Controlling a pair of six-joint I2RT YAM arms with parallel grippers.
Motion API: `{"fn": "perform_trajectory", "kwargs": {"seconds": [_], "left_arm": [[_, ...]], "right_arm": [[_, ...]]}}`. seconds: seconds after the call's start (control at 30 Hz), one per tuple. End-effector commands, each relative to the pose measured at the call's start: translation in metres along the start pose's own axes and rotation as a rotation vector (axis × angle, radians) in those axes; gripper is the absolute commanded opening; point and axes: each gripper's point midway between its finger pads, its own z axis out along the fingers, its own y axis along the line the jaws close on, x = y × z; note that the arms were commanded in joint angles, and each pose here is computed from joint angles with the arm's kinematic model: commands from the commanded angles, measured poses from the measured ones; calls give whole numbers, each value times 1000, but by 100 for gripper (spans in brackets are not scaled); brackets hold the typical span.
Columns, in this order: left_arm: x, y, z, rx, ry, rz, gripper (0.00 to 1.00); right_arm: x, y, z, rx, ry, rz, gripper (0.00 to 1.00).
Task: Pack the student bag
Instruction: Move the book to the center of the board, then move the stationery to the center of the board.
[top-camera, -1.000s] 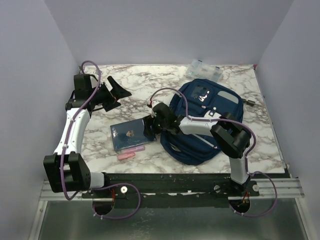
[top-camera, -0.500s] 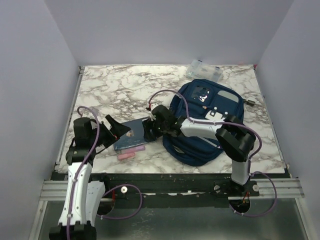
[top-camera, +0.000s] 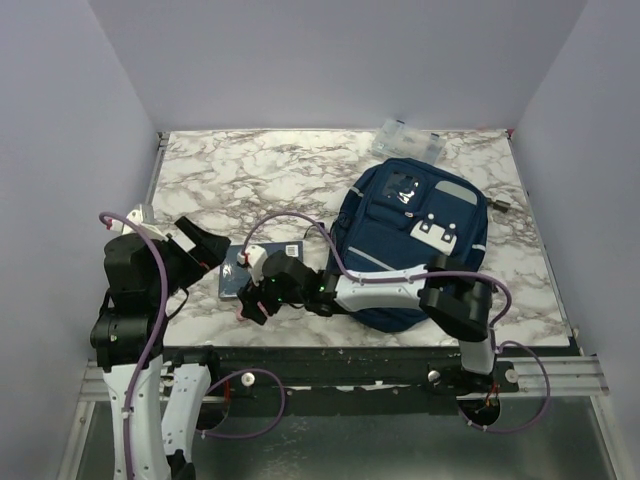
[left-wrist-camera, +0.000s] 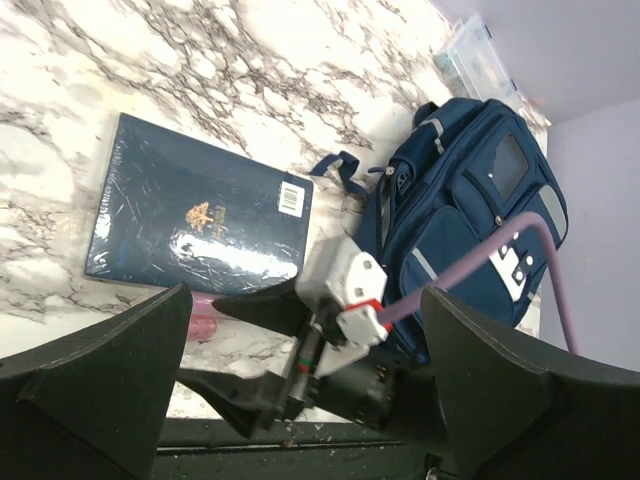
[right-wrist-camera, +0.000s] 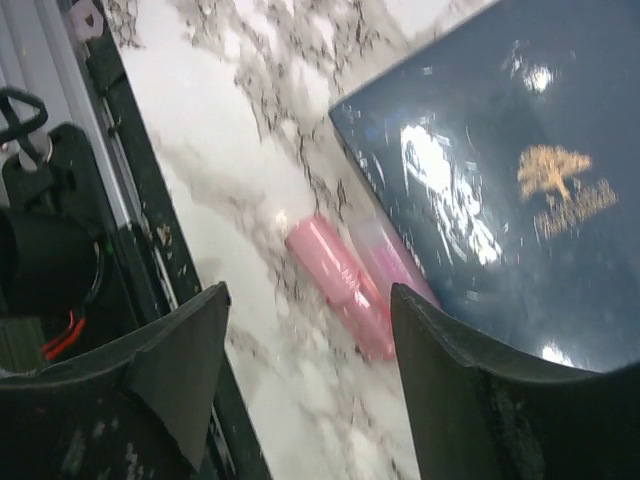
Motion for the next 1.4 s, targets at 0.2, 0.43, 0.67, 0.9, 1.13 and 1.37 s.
{"fn": "perform_trajectory", "kwargs": {"seconds": [0.2, 0.43, 0.67, 0.9, 1.13, 1.37], "left_arm": [[7, 23, -18, -121, 5, 42, 98], [19, 34, -9, -136, 10, -4, 98], [44, 38, 15, -85, 89, -93, 98], [61, 36, 36, -16, 145, -168, 98], [76, 43, 54, -18, 211, -248, 98], [107, 51, 84, 30, 299, -434, 95]], "right_arm": [[-5, 31, 61, -52, -14, -88, 62], [36, 17, 77, -17, 52, -94, 56], [70, -46, 50, 287, 106, -142, 52], [98, -101, 2, 557, 118, -206, 51], [117, -115, -25, 639, 148, -160, 47], [118, -129, -48, 664, 121, -46, 45]]}}
